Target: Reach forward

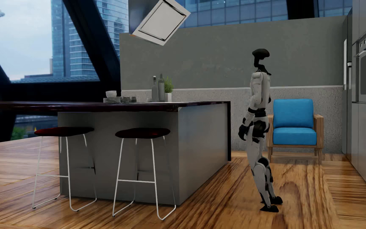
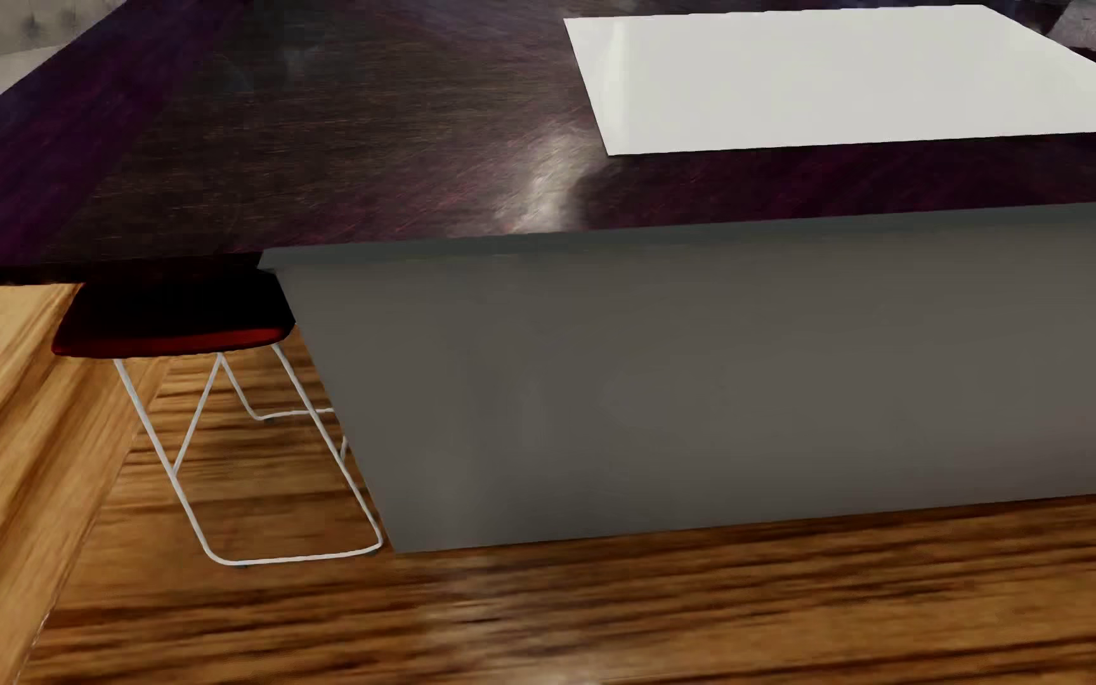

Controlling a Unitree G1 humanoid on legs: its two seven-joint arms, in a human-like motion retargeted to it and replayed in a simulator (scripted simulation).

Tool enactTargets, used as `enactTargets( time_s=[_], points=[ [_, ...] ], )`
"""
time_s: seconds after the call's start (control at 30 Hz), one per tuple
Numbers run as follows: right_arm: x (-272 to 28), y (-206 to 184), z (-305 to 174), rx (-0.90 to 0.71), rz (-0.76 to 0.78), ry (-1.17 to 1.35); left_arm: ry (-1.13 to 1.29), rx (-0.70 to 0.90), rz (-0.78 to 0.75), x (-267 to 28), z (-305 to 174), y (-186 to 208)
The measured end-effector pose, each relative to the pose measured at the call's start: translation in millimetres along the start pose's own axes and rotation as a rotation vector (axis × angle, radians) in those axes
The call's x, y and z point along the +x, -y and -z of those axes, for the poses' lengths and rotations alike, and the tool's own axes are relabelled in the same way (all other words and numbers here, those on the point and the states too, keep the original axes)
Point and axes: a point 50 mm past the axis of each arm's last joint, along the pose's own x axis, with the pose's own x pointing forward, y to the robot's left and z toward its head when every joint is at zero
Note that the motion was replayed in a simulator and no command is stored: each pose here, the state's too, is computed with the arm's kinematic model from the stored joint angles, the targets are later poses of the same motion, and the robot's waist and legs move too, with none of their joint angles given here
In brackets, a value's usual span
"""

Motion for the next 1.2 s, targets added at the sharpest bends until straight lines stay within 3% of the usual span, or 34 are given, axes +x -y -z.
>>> enactTargets(
  time_s=[0.17,0.23,0.3,0.37,0.43,0.53,0.63,0.77,0.93,1.2],
  points=[
    [-2.1,-1.8,13.8,-0.022,-0.013,-0.054,0.034,0.041,0.011,4.5,-13.4,-0.9],
    [-2.3,-1.9,20.0,-0.063,-0.028,-0.084,0.027,0.156,0.058,8.4,-17.3,4.0],
    [2.1,-0.1,14.7,-0.143,-0.051,-0.083,-0.020,0.304,-0.024,19.7,-33.5,-40.4],
    [4.4,5.5,6.3,-0.204,-0.057,-0.058,0.144,0.294,-0.268,12.9,-115.0,-127.9],
    [1.4,22.3,5.3,-0.213,-0.017,-0.046,0.357,0.278,-0.517,-30.3,-219.8,-208.4],
    [0.3,48.8,-0.4,-0.222,0.050,-0.037,0.622,0.250,-0.838,-145.2,-321.6,-291.5],
    [-4.2,69.2,3.4,-0.214,0.106,-0.056,0.731,0.288,-1.073,-244.6,-360.0,-328.5],
    [-9.8,78.4,17.5,-0.256,0.113,-0.113,0.762,0.384,-1.209,-303.2,-384.2,-332.1],
    [-10.0,74.6,27.2,-0.269,0.096,-0.157,0.646,0.445,-1.149,-264.7,-379.6,-325.9],
    [-7.7,69.0,18.6,-0.244,0.092,-0.114,0.700,0.431,-1.145,-272.0,-389.7,-320.6]
  ],
)
